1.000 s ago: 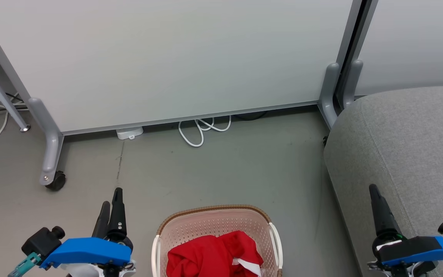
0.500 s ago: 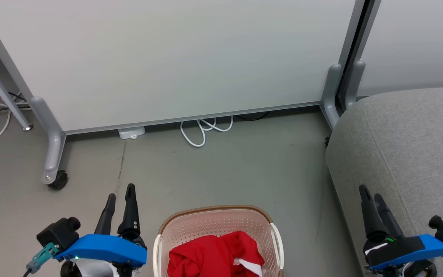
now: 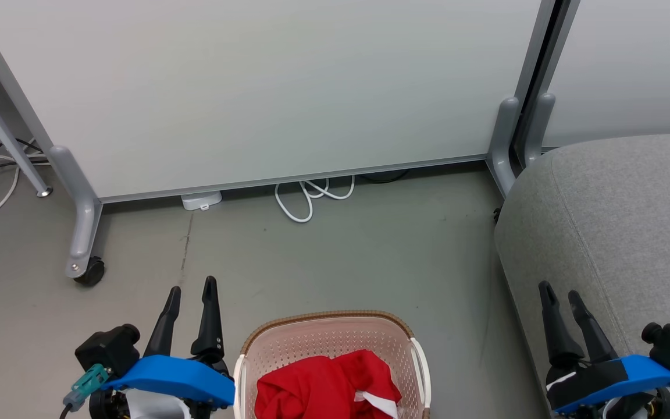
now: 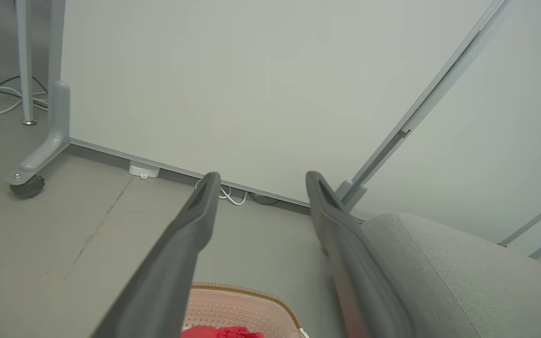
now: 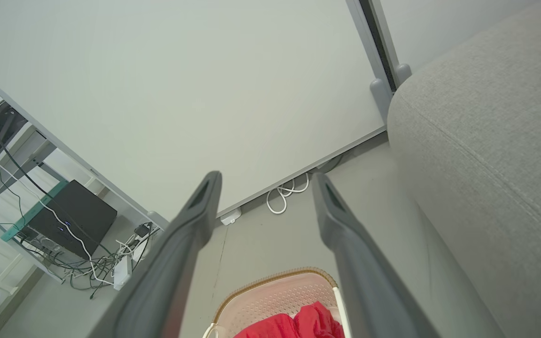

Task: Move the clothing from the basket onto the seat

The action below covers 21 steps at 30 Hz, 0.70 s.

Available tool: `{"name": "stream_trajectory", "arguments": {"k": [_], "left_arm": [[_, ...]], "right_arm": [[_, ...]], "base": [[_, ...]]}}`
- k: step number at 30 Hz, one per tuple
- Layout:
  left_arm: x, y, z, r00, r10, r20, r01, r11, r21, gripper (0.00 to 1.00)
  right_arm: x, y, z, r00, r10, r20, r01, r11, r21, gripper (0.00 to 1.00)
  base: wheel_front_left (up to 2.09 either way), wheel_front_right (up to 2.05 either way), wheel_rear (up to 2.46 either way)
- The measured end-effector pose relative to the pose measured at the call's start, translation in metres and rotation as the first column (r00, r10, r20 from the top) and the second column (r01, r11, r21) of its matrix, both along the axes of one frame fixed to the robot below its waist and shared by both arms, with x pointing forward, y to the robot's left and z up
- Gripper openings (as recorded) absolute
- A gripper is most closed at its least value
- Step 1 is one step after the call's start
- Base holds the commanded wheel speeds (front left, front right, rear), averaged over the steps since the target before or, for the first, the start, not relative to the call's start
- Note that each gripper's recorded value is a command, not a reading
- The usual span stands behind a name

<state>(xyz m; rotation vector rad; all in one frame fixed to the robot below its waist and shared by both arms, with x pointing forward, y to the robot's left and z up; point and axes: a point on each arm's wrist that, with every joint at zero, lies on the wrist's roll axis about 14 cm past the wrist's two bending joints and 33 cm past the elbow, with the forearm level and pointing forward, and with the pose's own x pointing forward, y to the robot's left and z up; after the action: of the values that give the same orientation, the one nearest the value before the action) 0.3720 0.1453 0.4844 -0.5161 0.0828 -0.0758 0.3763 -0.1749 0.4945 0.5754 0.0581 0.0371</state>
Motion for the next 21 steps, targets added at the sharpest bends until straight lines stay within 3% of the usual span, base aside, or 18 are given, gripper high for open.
{"name": "stream_trajectory", "arguments": {"k": [21], "left_arm": [[-0.0028,-0.0087,0.005,0.997,-0.048,0.059,0.036,0.983,0.182,1.0]], "right_arm": [[-0.0018,0.0073,0.0034,0.999,0.039,0.024,-0.033,0.98,-0.196,1.0]], "base": [[0.0,0.0,0.0]]}}
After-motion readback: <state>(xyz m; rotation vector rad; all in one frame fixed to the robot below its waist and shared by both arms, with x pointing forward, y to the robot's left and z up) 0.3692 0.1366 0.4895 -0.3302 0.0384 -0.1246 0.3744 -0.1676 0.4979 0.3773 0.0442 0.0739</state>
